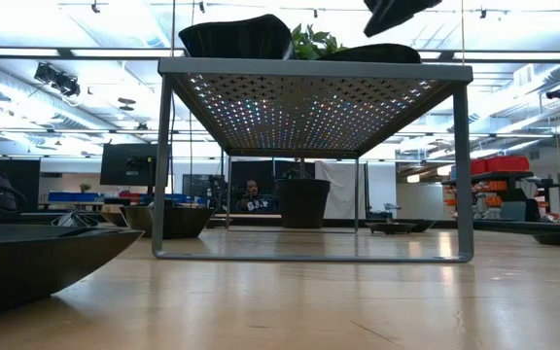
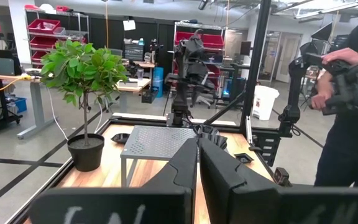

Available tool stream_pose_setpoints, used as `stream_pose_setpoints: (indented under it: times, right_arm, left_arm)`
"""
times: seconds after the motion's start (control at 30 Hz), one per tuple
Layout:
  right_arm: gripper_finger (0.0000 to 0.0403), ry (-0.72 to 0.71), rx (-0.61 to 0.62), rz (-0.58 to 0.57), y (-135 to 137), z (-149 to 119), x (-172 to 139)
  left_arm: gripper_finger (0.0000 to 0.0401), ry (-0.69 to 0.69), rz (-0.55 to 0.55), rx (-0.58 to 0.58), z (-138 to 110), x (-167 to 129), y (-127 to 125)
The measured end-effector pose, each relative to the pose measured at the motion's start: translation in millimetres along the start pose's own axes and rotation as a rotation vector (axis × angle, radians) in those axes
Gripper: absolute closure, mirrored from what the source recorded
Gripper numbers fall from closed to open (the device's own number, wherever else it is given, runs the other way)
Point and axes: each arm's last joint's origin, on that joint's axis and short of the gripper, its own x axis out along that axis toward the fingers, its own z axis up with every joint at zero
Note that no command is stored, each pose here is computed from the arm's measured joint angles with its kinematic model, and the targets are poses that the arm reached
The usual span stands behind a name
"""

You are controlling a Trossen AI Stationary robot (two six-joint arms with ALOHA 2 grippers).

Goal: Pick & Place Mini shaped plates
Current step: Stack the black bowl on top of the black bowl on the shelf

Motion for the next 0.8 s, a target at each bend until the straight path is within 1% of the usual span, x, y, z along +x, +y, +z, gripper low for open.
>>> stream_pose_setpoints:
  times: [0.17, 0.37, 0.53, 0.8]
  right_arm:
    - [0.0237, 0.045, 0.137, -0.091, -5.0, -21.9, -1.0]
    - [0.0228, 0.091, 0.309, -0.173, -13.3, -45.0, 1.6]
    - [0.0227, 0.114, 0.447, -0.205, -20.5, -55.3, 3.7]
    - [0.0227, 0.175, 0.722, -0.277, -38.6, -71.1, 0.6]
  left_arm:
    - [0.0378, 0.0, 0.0, 0.0, -0.1, -0.1, 0.0]
    - [0.0378, 0.0, 0.0, -0.001, -0.1, -0.1, 0.0]
    - [0.0378, 0.0, 0.0, 0.0, -0.1, 0.1, 0.0]
    - [0.0378, 0.0, 0.0, 0.0, -0.1, 0.0, 0.0]
